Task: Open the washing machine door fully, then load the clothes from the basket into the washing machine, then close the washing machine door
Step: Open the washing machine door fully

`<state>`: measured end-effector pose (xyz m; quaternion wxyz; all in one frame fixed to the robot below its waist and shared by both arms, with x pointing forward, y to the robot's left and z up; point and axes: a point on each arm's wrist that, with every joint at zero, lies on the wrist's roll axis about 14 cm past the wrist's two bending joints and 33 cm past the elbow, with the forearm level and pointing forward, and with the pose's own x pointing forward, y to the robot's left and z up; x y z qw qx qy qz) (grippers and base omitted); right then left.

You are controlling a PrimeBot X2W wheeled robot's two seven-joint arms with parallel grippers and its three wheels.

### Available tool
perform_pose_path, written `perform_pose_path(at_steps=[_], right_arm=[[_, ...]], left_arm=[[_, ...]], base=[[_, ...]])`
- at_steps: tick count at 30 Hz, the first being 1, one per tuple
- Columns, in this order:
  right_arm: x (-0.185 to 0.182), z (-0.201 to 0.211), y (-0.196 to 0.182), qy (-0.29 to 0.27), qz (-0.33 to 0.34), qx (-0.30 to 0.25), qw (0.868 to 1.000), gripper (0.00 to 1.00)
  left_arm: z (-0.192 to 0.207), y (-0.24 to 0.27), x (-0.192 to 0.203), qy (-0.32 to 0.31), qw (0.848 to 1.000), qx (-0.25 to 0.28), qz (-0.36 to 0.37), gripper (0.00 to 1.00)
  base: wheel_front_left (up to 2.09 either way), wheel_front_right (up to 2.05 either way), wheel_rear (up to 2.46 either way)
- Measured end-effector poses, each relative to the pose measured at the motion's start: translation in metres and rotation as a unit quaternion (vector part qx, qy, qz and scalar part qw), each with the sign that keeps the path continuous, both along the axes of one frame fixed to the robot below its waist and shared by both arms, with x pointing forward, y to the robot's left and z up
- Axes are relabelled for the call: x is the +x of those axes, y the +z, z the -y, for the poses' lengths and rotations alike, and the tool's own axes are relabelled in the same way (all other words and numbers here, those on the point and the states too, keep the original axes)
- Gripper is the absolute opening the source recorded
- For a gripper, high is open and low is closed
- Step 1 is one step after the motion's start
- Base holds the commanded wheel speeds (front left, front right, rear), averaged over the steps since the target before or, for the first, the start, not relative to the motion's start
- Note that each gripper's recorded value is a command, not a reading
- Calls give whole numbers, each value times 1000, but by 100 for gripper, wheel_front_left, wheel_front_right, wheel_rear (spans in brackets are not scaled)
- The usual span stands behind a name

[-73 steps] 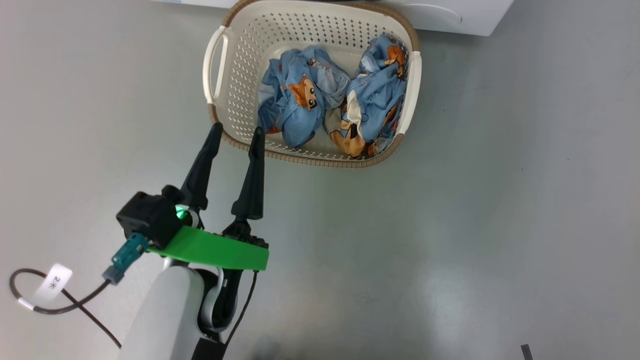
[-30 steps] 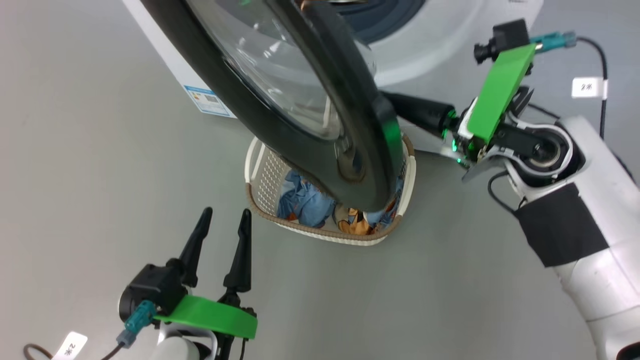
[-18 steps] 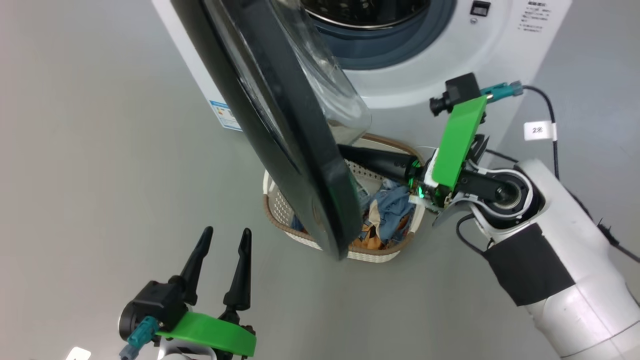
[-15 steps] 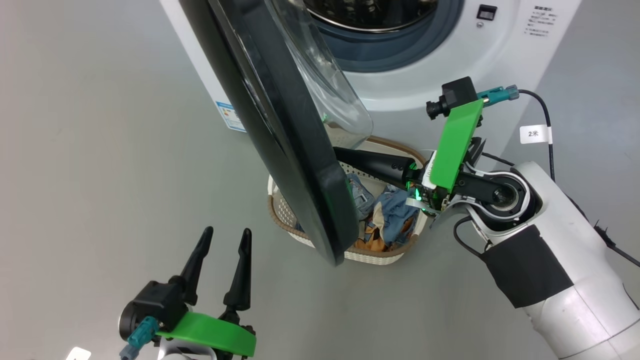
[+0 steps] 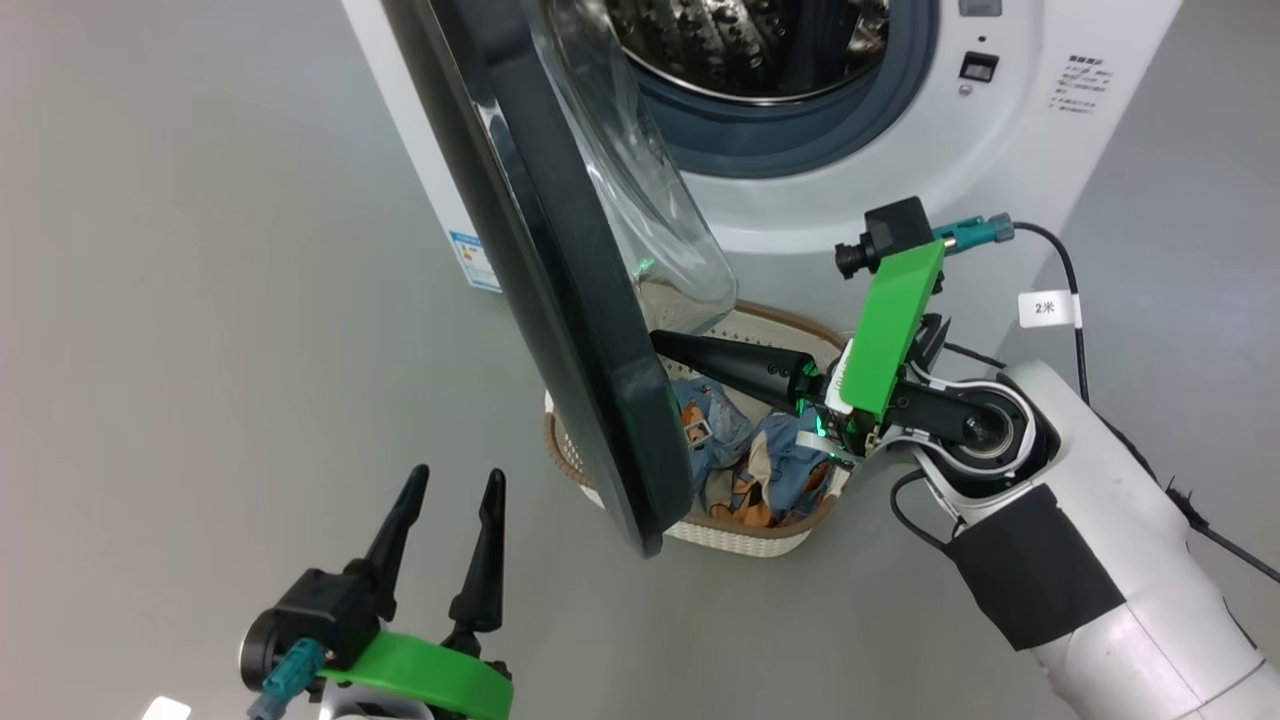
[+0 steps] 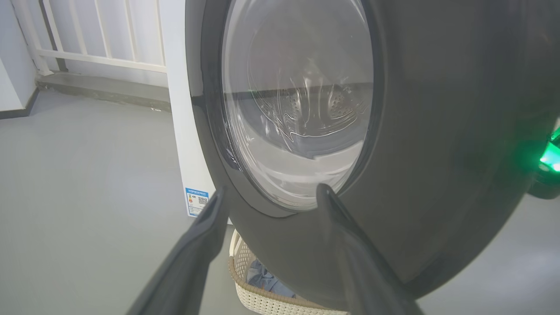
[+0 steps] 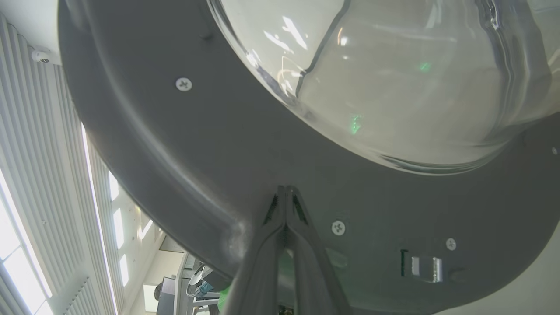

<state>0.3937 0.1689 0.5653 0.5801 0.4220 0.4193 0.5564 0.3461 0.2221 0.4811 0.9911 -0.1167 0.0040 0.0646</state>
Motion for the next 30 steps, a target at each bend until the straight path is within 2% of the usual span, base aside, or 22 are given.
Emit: perform_pose_path(at_steps=[1, 3, 4, 5, 11, 20, 30], right_arm=[[0, 1, 0, -5, 1, 0, 1000, 33], [1, 6, -2, -15, 2, -3, 1000, 48], [1, 8, -2, -21, 2, -4, 1000, 82], [3, 11, -4, -30, 5, -7, 1000, 100], [15, 35, -11, -86, 17, -22, 996, 100], [26, 88, -33, -179, 6, -47, 983, 100], [30, 159, -59, -282, 12, -90, 955, 100]], left_arm=[[1, 0, 0, -2, 1000, 0, -1, 100], [4, -1, 1, -9, 1000, -1, 0, 100], [5, 0, 2, -11, 1000, -1, 1, 100], [6, 0, 2, -12, 1000, -1, 1, 100], [6, 1, 6, -16, 1000, -3, 6, 100], [9, 0, 9, -24, 1000, -7, 7, 100], [11, -3, 12, -31, 999, -9, 6, 100]], base=[[0, 0, 0], [0, 0, 0], [0, 0, 0], [0, 0, 0], [0, 0, 0], [0, 0, 0], [0, 0, 0]])
